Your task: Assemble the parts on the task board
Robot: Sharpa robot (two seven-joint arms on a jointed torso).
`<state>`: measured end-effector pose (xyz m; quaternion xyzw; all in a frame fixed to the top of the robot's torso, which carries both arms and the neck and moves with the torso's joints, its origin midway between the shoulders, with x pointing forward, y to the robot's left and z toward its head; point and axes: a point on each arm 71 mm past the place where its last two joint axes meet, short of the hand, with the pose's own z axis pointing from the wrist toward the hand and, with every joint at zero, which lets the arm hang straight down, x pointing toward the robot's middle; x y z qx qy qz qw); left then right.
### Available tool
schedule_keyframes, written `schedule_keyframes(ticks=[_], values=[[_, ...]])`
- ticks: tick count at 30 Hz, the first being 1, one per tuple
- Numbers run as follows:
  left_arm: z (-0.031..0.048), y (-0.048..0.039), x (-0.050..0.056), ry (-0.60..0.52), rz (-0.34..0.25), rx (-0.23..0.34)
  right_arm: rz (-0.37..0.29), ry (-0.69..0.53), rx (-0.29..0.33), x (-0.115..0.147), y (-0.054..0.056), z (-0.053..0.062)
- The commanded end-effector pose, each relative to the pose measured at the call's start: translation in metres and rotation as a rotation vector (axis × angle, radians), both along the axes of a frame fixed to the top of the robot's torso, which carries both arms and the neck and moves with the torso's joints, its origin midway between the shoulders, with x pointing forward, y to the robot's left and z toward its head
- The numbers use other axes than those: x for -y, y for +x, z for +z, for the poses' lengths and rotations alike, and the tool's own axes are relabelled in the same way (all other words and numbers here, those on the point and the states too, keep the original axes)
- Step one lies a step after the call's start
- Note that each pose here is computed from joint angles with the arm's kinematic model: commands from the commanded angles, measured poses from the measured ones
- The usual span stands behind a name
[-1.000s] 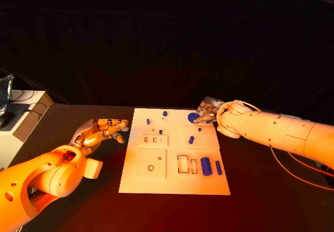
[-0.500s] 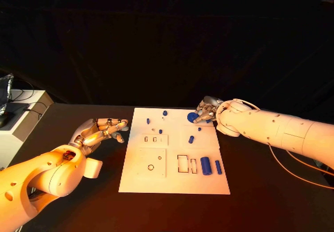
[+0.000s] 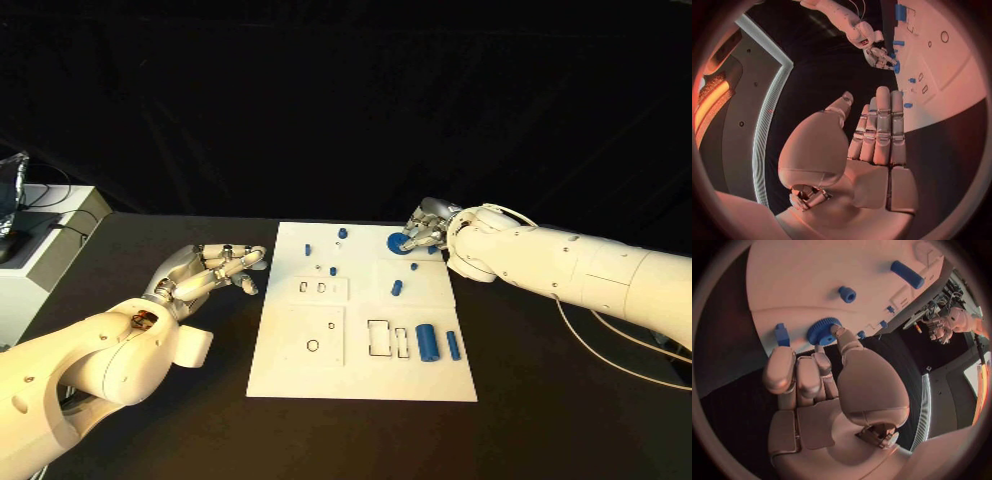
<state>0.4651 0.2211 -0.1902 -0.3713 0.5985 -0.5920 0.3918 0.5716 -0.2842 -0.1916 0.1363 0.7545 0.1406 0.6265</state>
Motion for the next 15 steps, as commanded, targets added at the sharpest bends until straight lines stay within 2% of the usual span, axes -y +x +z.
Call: schedule_keyframes(ticks=[1,9,15], values=[[0.0005,-0.0003,0.0020,-0.006,-0.014,-0.001,0.002,-0.010,-0.030,-0.0019,-0.0023,-0.0065],[0.0002,-0.0001,0.0019,-0.006,-0.017,-0.003,0.005,-0.024,-0.022,-0.0039,-0.0027,-0.0059],[0.0001,-0.0001,0.0019,-0.008,-0.019,-0.004,0.008,-0.048,0.050,-0.0066,-0.0041,-0.0006]])
